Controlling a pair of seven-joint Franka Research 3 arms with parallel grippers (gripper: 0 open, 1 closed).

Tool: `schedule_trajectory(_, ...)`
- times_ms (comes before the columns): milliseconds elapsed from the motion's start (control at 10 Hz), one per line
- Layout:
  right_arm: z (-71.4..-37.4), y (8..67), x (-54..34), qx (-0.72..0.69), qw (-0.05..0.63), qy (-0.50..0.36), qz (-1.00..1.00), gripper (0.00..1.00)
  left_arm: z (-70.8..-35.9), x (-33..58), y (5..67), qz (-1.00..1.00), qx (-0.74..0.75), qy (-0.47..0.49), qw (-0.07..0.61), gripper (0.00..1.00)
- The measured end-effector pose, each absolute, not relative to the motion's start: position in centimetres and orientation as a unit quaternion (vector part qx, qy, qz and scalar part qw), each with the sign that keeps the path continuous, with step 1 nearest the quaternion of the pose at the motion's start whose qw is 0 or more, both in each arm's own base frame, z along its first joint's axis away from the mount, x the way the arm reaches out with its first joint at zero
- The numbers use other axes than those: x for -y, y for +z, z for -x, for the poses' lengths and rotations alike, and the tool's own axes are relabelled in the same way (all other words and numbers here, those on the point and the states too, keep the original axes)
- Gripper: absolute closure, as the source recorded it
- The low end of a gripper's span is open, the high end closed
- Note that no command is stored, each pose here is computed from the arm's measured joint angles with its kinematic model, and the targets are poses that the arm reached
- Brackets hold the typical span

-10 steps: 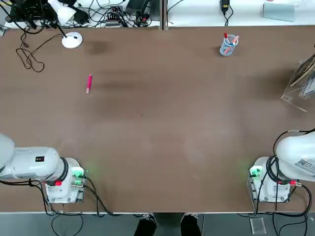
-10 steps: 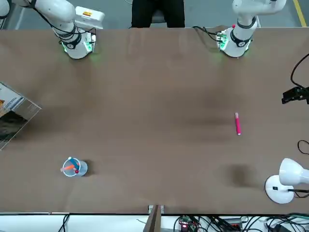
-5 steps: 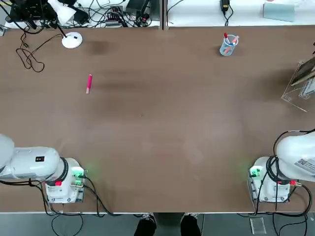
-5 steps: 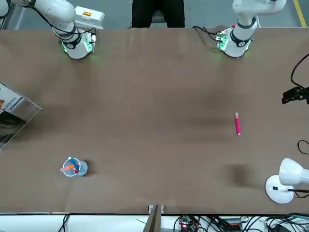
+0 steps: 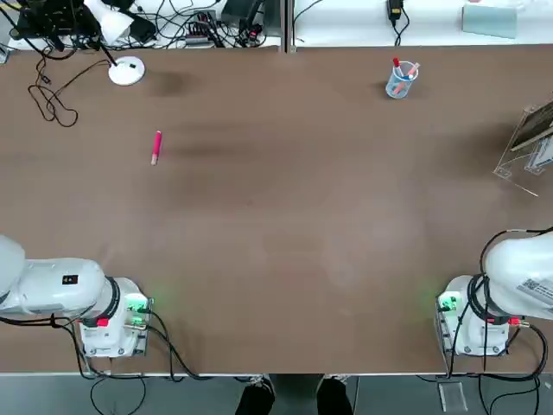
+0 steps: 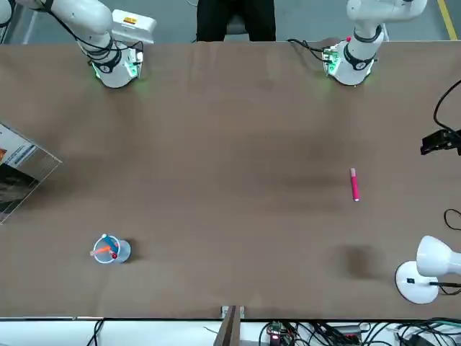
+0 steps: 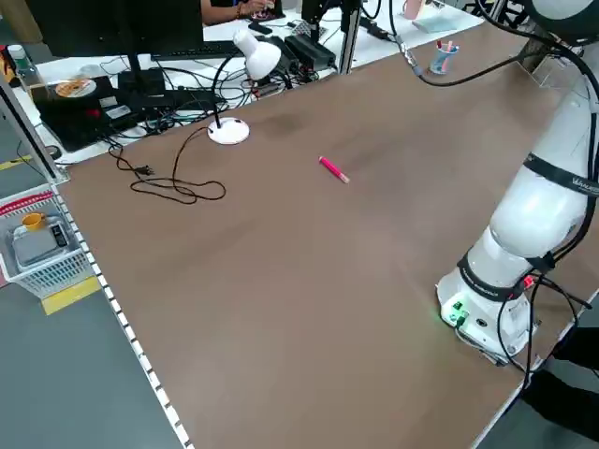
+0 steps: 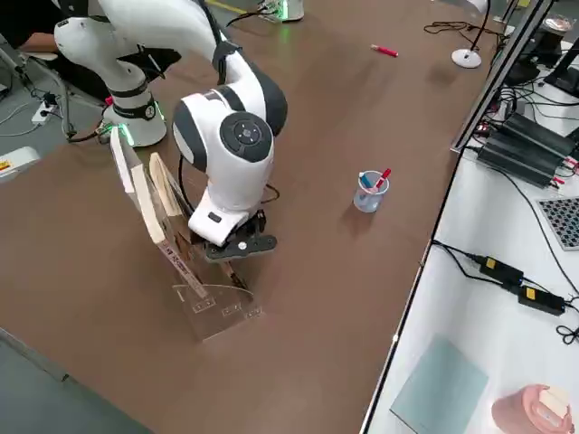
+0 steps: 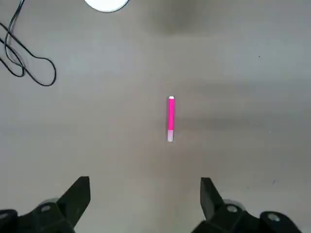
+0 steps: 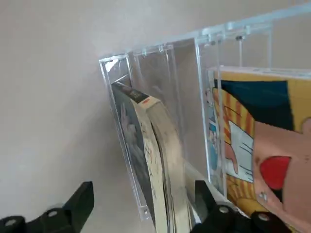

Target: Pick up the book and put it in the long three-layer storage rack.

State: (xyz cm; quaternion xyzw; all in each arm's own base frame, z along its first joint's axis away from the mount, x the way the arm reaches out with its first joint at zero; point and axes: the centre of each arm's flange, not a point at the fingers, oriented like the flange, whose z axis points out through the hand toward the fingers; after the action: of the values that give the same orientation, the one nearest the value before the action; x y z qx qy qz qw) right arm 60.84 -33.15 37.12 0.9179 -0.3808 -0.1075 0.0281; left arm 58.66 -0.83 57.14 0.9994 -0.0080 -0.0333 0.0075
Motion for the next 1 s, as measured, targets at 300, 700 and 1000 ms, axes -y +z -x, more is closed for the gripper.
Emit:
schedule_trajectory(300, -61.0, 37.7, 32.6, 0.376, 0.026, -0.115, -0.919, 0.05, -58.7, 0.8, 57.1, -0.999, 0.008, -0.033, 0.007, 0.00)
schedule_trajectory(700, -62.0, 38.4, 30.7, 0.362, 0.024, -0.119, -0.924, 0.05, -58.7, 0.8, 57.3, -0.999, 0.008, -0.032, 0.008, 0.00)
schedule_trajectory(1000, -63.0, 38.7, 28.4, 0.342, 0.021, -0.116, -0.932, 0.04, -58.7, 0.8, 57.5, -1.000, 0.008, -0.030, 0.008, 0.00)
